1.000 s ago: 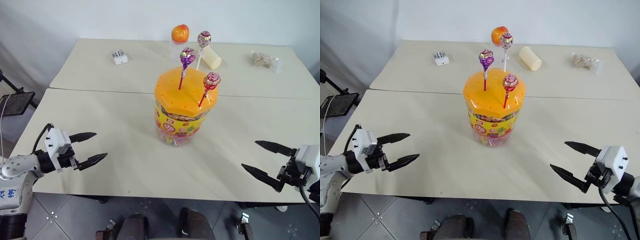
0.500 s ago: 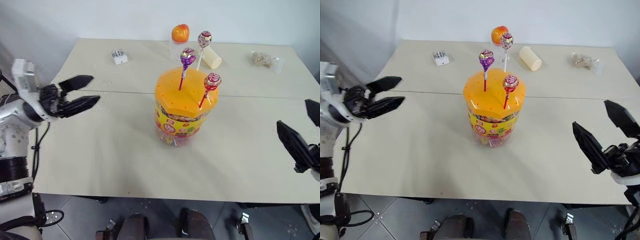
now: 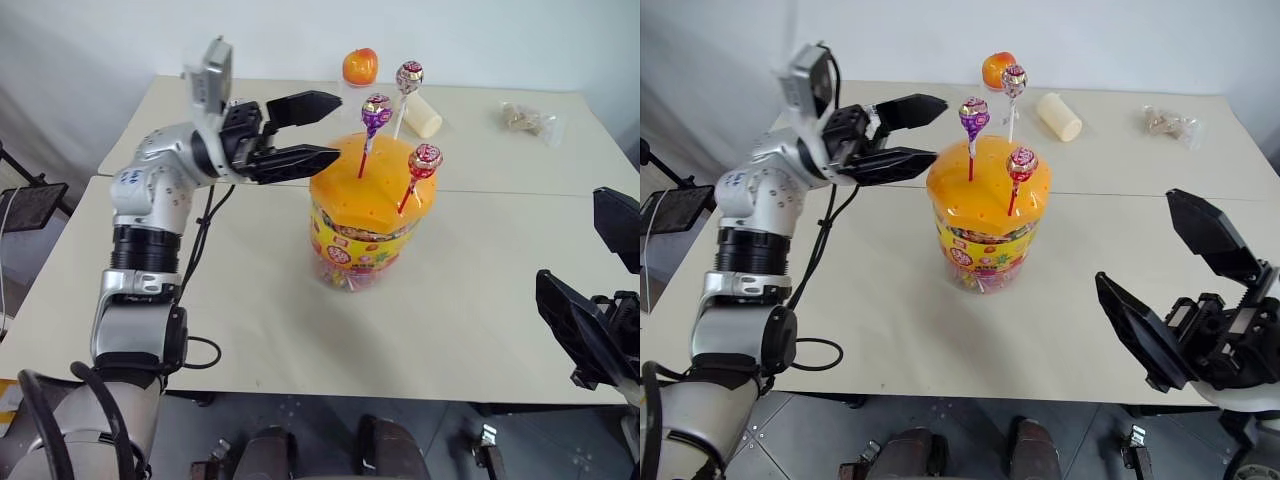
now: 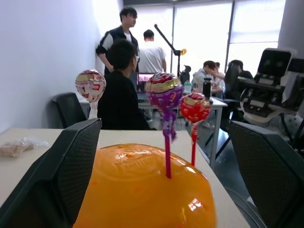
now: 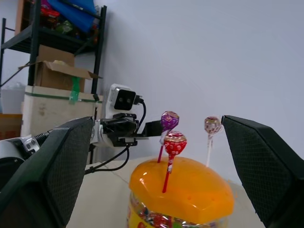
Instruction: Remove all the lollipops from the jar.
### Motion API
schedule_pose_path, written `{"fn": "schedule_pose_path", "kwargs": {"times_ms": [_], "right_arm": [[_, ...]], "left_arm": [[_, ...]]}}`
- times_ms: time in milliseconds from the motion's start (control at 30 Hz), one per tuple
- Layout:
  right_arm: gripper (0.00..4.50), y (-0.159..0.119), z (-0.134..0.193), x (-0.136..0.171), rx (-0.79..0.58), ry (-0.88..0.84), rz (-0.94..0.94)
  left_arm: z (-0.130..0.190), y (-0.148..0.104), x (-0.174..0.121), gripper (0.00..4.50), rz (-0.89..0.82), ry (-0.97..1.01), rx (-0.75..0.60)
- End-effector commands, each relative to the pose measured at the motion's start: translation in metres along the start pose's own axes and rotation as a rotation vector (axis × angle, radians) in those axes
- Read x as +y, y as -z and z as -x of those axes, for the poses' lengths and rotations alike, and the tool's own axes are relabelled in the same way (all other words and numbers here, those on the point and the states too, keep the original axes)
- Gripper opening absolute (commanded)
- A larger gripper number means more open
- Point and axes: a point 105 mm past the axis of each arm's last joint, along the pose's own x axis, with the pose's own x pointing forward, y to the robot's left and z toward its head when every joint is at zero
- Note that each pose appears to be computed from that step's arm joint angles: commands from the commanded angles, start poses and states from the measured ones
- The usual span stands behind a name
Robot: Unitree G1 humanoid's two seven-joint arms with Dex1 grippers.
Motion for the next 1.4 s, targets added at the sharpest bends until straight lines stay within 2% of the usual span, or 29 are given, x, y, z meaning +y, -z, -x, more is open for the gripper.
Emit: {"fn": "schedule_pose_path", "kwargs": {"times_ms": [33,133,400,567,600,700,800,867,933,1000,1033,1100,1133,1200,1267,1333,1400], "right_arm": [[4.48,-0.004,-0.003,0.010,-0.011,-0.012,0.049],[4.50,-0.006,-0.003,0.010,-0.019,0.003,0.047],[4.50,-0.006,-0.004,0.006,-0.008,0.009,0.062],[4.50,-0.005,-0.004,0.005,-0.008,0.016,0.055],[4.50,-0.005,-0.004,0.005,-0.012,0.017,0.050],[4.50,-0.003,-0.006,0.005,-0.023,0.019,0.024],[4.50,0.002,-0.008,0.006,-0.025,-0.001,0.001],[4.50,0.005,-0.010,0.006,-0.017,-0.032,-0.005],[4.50,0.009,-0.012,0.009,0.015,-0.089,0.008],[4.50,0.016,-0.012,0.013,0.069,-0.163,0.004],[4.50,0.019,-0.011,0.016,0.096,-0.213,0.012],[4.50,0.030,-0.007,0.029,0.171,-0.360,0.000],[4.50,0.035,-0.006,0.035,0.190,-0.414,-0.026],[4.50,0.043,-0.005,0.045,0.201,-0.485,-0.088],[4.50,0.051,-0.001,0.051,0.226,-0.535,-0.130],[4.50,0.057,0.003,0.050,0.255,-0.558,-0.148],[4.50,0.062,0.006,0.046,0.276,-0.562,-0.146]], "left_arm": [[-0.015,-0.006,-0.003,4.50,-0.035,0.041,0.036],[-0.018,-0.004,-0.006,3.99,-0.033,0.068,0.047],[-0.032,0.005,0.001,1.70,-0.053,0.038,0.138],[-0.035,-0.003,-0.004,0.26,-0.053,0.071,0.085],[-0.035,-0.010,-0.004,0.03,-0.042,0.069,0.039],[-0.029,-0.031,0.000,0.03,0.005,0.037,-0.114],[-0.004,-0.053,0.015,0.03,0.061,-0.087,-0.273],[0.015,-0.059,0.024,0.03,0.066,-0.193,-0.312],[0.037,-0.056,0.033,0.03,0.041,-0.331,-0.272],[0.063,-0.046,0.043,0.03,-0.014,-0.500,-0.156],[0.080,-0.034,0.046,0.03,-0.046,-0.594,-0.048],[0.147,-0.004,0.050,0.03,-0.006,-0.915,0.200],[0.180,0.009,0.041,0.03,0.055,-1.046,0.300],[0.227,0.033,0.009,0.03,0.160,-1.160,0.491],[0.244,0.046,-0.022,0.03,0.258,-1.169,0.603],[0.247,0.051,-0.040,0.03,0.331,-1.167,0.629],[0.260,0.064,-0.059,0.03,0.382,-1.197,0.735]]}}
